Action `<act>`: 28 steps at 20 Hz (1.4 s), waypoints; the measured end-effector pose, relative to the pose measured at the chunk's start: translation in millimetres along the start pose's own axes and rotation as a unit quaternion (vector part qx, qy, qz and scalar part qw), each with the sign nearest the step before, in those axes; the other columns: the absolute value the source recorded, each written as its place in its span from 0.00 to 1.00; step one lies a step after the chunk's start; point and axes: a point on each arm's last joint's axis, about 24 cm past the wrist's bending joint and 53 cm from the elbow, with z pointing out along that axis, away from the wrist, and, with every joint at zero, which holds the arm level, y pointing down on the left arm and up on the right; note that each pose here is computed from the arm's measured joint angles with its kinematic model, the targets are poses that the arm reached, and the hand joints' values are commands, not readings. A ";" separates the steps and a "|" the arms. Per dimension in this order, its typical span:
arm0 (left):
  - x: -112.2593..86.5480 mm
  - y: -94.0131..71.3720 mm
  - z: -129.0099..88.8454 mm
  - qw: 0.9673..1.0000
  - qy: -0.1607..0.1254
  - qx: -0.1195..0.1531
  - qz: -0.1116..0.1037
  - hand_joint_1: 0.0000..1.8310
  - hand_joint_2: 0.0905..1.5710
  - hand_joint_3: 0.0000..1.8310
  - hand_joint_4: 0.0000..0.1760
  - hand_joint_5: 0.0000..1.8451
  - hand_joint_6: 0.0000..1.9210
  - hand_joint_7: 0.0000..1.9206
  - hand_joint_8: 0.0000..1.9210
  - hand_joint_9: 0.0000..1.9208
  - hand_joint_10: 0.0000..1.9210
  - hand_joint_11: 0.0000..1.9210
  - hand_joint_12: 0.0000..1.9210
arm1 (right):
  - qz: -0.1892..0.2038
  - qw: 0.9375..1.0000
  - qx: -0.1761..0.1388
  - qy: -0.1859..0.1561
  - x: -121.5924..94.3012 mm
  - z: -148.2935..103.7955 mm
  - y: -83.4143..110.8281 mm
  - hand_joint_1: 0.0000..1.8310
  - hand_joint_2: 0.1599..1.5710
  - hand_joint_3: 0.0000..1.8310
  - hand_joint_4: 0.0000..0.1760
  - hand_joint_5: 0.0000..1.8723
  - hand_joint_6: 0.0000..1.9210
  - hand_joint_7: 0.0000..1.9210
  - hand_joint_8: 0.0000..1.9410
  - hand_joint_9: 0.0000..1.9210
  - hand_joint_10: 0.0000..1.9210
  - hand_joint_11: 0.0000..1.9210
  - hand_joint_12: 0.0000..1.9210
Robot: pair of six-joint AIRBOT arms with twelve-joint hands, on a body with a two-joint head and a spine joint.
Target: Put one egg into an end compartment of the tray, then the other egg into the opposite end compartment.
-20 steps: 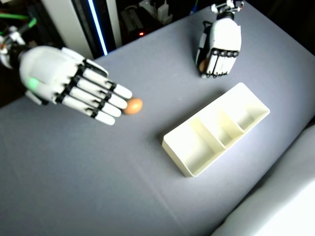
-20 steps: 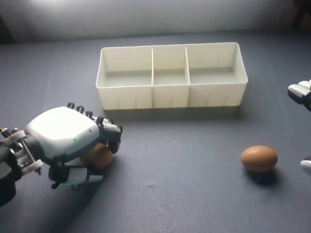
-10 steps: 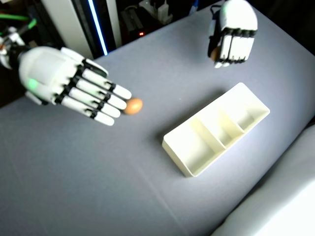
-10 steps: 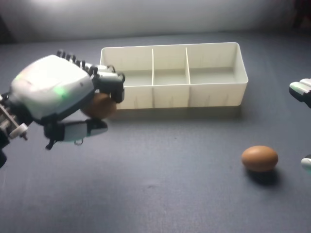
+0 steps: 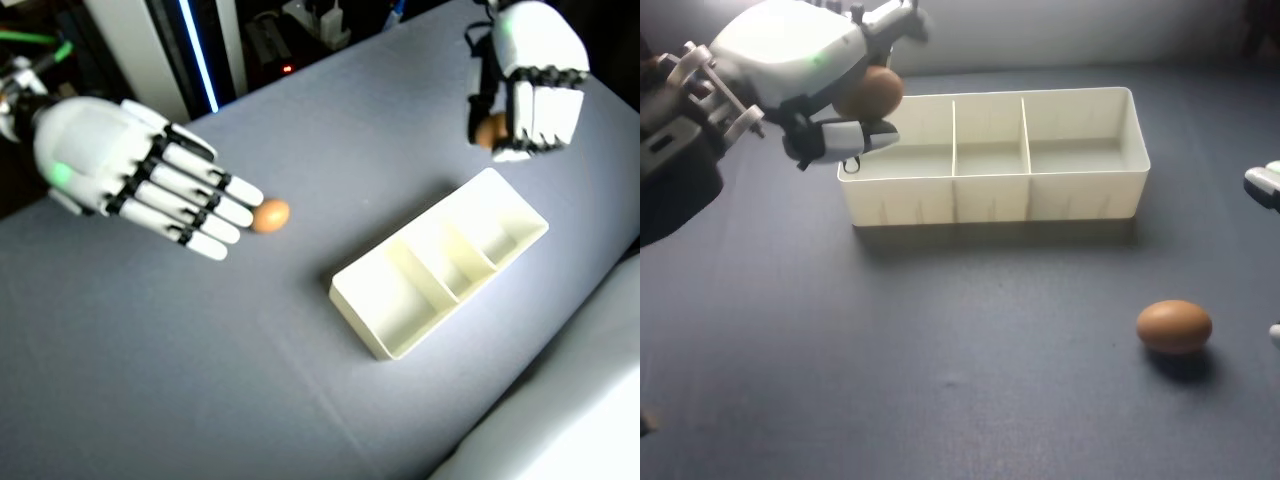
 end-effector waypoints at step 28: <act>12.7 -8.1 -92.6 0.999 -0.022 0.040 -0.007 0.20 0.87 0.01 0.61 0.02 0.01 0.00 0.00 0.00 0.00 0.00 0.00 | 0.023 0.997 0.002 0.078 39.1 30.3 -12.4 0.44 0.66 0.01 0.00 0.03 0.01 0.04 0.02 0.00 0.16 0.00 0.79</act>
